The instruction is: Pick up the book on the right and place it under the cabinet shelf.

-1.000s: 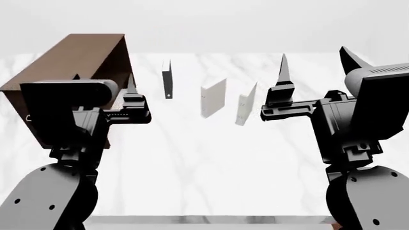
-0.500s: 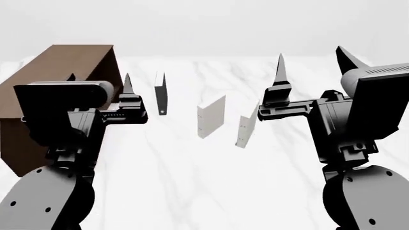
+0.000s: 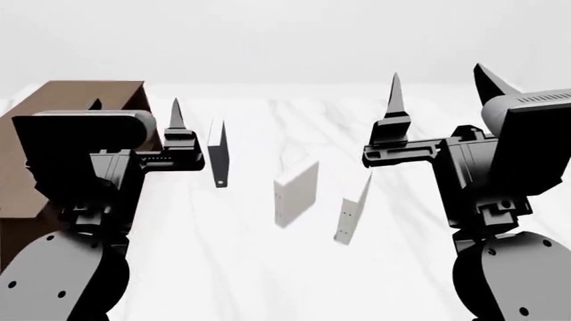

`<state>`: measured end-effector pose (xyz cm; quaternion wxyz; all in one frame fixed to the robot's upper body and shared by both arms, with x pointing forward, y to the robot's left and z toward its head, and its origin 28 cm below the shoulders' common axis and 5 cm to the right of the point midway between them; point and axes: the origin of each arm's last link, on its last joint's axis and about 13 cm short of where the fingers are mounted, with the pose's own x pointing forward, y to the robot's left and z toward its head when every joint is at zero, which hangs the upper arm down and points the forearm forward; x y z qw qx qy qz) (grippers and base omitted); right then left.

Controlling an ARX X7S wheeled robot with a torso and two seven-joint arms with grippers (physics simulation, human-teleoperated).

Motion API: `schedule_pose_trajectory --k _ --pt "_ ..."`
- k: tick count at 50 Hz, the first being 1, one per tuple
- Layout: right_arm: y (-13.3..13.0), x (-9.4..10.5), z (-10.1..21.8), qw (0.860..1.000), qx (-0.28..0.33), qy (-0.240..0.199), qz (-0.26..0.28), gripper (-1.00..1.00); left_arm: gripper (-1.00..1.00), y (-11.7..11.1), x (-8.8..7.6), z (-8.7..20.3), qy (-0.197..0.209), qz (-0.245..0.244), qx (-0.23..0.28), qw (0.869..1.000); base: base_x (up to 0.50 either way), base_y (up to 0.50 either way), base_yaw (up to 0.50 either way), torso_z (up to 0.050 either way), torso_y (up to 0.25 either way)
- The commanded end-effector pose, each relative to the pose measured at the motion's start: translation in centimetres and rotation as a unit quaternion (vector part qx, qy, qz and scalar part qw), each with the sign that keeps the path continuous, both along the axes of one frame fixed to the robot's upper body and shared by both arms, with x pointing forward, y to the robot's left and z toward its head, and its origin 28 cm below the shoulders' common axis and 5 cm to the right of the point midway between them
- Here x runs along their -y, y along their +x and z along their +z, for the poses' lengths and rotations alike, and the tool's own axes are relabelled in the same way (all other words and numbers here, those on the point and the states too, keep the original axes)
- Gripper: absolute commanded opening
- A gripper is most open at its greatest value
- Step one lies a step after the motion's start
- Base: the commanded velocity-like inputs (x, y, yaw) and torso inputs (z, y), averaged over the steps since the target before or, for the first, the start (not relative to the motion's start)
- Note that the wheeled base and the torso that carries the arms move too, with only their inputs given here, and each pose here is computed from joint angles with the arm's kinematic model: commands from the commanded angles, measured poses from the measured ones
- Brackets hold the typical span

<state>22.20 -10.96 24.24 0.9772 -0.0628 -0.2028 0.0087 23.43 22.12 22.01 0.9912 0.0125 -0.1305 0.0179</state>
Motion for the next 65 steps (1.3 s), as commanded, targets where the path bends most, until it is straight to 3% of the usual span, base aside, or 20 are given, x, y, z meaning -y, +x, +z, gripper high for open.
schedule_pose_trajectory --k 1,42,47,51,54,58,61,65 --pt "0.0 0.0 0.0 1.000 0.000 0.000 -0.002 1.00 1.00 0.0 0.0 0.0 0.001 -0.001 0.001 1.000 0.18 0.00 0.00 0.000 0.000" --pt "-0.5 0.2 0.3 1.000 -0.002 -0.002 -0.011 1.00 1.00 -0.1 0.3 0.5 0.005 -0.005 0.005 1.000 0.17 0.00 0.00 0.000 0.001" --pt "-0.4 0.3 0.9 0.998 -0.043 0.019 -0.046 1.00 1.00 -0.2 0.3 0.5 0.006 -0.007 0.005 1.000 0.00 0.00 0.00 0.000 0.000" --pt "-0.3 0.3 1.6 0.994 -0.100 0.045 -0.031 1.00 1.00 -0.3 0.3 0.4 0.006 -0.008 0.005 1.000 0.00 0.00 0.00 0.000 0.000" --pt "1.0 2.4 2.3 0.978 -0.143 0.095 -0.115 1.00 1.00 -0.3 0.4 0.4 0.006 -0.009 0.006 1.000 0.00 0.00 0.00 0.000 0.000" --pt "0.7 1.4 3.2 0.967 -0.189 0.088 -0.144 1.00 1.00 -0.4 0.4 0.5 0.007 -0.010 0.007 1.000 0.00 0.00 0.00 0.000 0.000" --pt "-0.8 0.7 3.8 0.973 -0.217 0.068 -0.031 1.00 1.00 -0.4 0.4 0.5 0.009 -0.010 0.007 1.000 0.00 0.00 0.00 0.000 0.000" --pt "-0.8 0.8 4.9 0.970 -0.234 0.067 -0.030 1.00 1.00 -0.5 0.6 0.7 0.016 -0.009 0.011 1.000 0.00 0.00 0.00 0.000 0.000"
